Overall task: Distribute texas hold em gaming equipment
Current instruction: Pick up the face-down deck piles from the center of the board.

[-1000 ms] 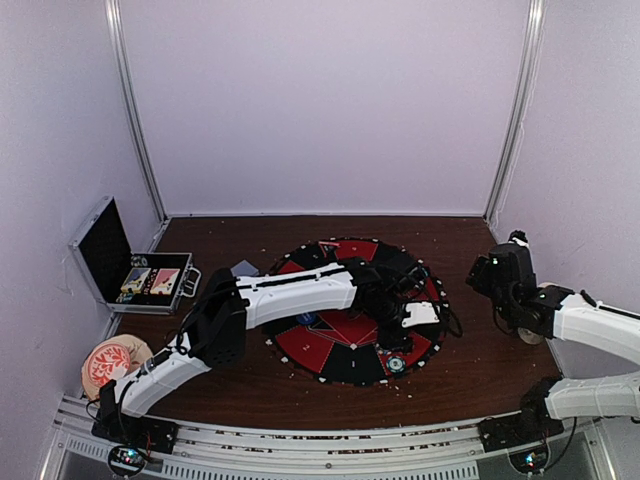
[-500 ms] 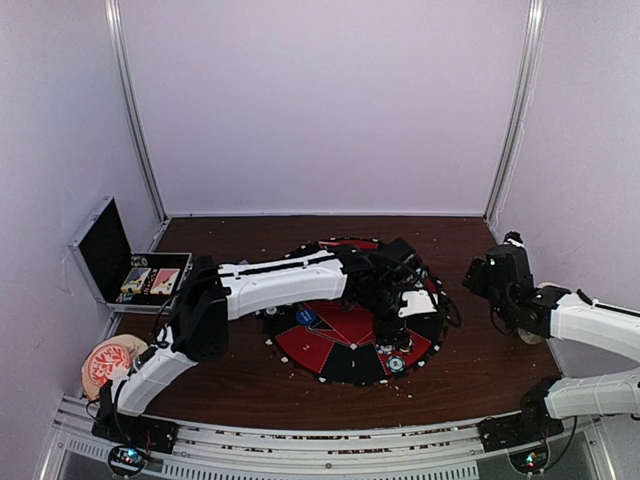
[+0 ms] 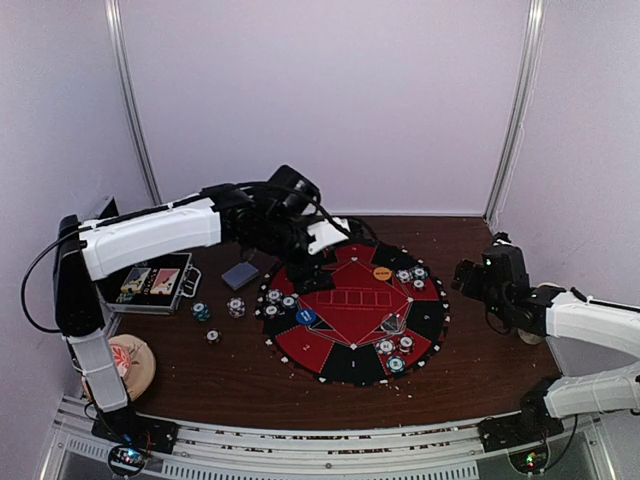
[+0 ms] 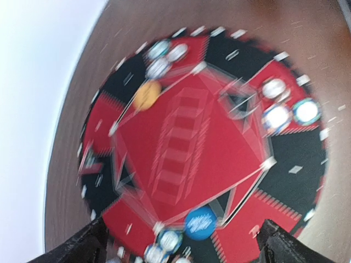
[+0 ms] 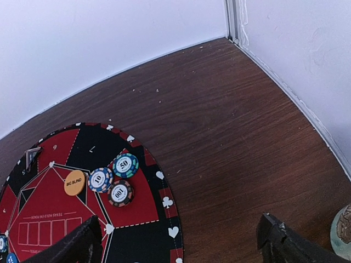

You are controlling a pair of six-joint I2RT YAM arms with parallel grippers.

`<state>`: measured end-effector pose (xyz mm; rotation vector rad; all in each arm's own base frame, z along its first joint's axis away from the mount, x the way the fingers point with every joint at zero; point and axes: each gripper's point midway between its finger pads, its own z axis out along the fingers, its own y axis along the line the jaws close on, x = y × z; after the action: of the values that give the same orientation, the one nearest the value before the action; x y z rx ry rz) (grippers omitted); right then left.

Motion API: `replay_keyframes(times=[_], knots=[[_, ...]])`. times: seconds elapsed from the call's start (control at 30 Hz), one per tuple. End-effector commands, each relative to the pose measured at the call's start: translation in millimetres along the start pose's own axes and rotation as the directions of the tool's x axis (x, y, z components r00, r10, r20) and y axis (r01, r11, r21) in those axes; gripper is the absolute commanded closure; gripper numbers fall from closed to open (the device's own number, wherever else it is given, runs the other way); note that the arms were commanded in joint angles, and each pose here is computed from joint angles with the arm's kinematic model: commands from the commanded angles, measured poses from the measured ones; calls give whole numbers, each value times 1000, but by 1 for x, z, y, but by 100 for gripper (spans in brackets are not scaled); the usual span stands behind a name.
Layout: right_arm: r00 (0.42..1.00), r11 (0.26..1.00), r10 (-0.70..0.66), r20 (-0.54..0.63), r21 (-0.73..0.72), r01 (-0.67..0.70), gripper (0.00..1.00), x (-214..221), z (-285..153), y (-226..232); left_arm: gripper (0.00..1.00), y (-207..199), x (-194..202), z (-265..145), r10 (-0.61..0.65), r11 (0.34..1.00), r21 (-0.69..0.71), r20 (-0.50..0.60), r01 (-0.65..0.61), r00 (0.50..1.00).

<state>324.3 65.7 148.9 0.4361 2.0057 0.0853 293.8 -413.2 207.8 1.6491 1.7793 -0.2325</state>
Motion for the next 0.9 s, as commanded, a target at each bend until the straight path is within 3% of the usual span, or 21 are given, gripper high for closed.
replay_keyframes(times=[0.0,0.27,0.63,0.87], knots=[[999,998,-40,-22,-53,39,0,8,2,16,2,61,70,-17,-162,978,-139,-44,155,986],[994,993,-103,-42,-63,100,0,19,5,33,2,126,156,-38,-339,924,-206,-57,321,939],[991,990,-129,-34,-60,127,0,20,2,37,2,170,227,5,-469,881,-170,-206,441,859],[991,989,-133,-32,-66,131,0,19,1,39,2,177,256,29,-497,868,-162,-274,470,823]])
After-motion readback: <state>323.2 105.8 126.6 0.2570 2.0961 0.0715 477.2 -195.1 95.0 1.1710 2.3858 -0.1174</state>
